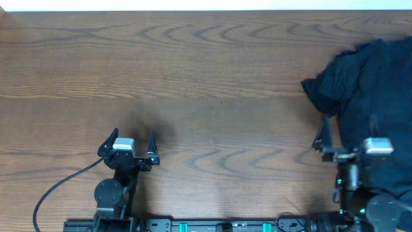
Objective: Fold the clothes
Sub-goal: 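Reach the right gripper into the dark clothing pile and grasp a black T-shirt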
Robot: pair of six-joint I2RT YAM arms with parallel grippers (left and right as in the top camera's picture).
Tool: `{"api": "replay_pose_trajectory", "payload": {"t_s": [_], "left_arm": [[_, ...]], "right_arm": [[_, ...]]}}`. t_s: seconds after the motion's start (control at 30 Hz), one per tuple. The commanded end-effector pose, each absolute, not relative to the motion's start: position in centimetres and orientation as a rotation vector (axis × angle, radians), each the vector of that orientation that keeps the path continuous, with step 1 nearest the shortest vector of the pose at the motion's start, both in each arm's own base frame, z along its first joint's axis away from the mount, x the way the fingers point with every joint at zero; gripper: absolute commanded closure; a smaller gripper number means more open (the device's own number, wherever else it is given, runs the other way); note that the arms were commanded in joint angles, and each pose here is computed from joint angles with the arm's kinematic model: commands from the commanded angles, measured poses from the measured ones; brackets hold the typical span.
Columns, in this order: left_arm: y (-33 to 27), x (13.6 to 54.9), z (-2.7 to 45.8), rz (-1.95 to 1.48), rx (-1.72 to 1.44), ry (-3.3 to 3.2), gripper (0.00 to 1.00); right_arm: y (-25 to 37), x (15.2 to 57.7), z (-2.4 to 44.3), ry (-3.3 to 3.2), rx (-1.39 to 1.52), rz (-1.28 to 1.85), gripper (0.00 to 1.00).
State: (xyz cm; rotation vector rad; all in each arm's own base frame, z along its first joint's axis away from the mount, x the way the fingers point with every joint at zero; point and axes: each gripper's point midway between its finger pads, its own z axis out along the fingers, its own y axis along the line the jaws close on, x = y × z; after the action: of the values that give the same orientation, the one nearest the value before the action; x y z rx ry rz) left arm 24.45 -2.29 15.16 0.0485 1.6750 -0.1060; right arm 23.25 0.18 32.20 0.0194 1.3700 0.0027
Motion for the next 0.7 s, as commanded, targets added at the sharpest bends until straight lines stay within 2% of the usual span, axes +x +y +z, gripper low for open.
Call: {"api": "replay_pose_trajectory", "payload": {"t_s": [0.0,0.2,0.33,0.67], "left_arm": [[-2.6,24.3,13.8,-0.107,0.073,1.72,0.02],[-2.6,24.3,13.8,-0.107,0.072,1.72,0.02],[-2.6,24.3,13.8,-0.108,0.073,1.72,0.02],[-2.6,24.3,13.8,-0.107,0.073,1.72,0.02]], "right_arm": [[0.0,24.8,34.6,1.417,0.059,0.012,0.01],[0.0,29.5,37.3,1.647,0.023,-0.048,0.01],[-2.1,32.3,37.2,1.849,0.077,-0.143,0.01],[-10.6,40.0,30.2,2.223,0.284,-0.282,0.01]]}}
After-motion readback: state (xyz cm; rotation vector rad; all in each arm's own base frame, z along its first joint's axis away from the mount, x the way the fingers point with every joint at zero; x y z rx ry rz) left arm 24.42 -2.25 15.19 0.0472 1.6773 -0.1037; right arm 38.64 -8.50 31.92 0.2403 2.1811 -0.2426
